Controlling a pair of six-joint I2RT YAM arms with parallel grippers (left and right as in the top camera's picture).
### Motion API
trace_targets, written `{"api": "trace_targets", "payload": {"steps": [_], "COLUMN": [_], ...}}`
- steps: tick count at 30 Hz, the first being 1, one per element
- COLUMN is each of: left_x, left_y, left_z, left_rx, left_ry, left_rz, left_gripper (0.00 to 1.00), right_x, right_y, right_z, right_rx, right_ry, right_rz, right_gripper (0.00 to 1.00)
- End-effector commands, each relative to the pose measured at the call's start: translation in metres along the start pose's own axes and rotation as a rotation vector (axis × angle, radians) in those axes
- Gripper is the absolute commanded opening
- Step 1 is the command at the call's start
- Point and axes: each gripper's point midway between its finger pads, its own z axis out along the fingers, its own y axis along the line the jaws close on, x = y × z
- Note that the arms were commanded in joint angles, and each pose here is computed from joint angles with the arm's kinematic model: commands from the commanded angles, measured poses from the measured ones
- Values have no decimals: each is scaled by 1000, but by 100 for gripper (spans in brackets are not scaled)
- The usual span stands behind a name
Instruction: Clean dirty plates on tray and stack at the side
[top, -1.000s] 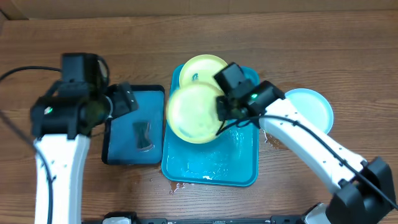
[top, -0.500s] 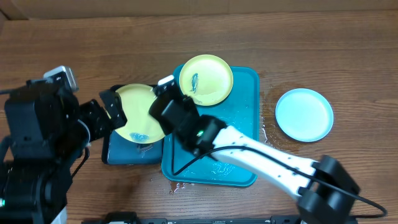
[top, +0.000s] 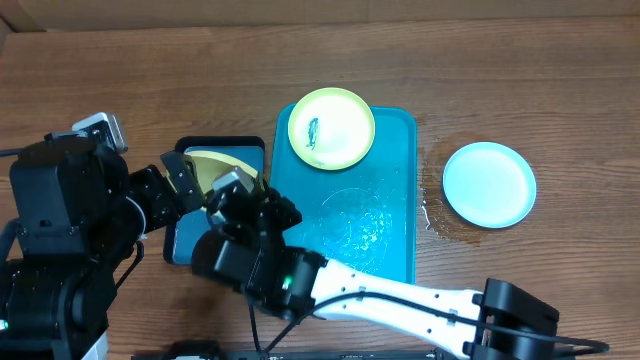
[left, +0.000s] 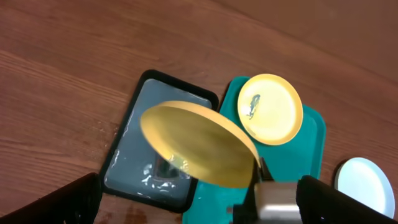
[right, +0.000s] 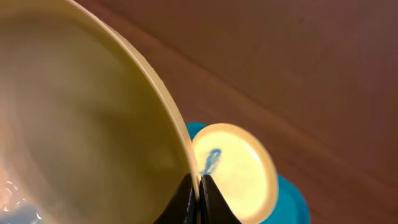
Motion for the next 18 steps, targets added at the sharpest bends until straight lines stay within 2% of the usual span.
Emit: {"api": "trace_targets", "payload": {"steps": [1, 18], "left_x": [-4, -4], "left_y": [0, 0], "left_z": [0, 11], "left_rx": [-3, -13], "left_ry": [-5, 26], "left_rz": [2, 2], "left_gripper": [100, 100], "right_x": [-22, -24], "right_y": [-32, -29], "right_z": [-15, -25], "right_rx": [149, 159], "right_ry": [-63, -81], "right_rz": [33, 2], "right_gripper": [4, 4]}}
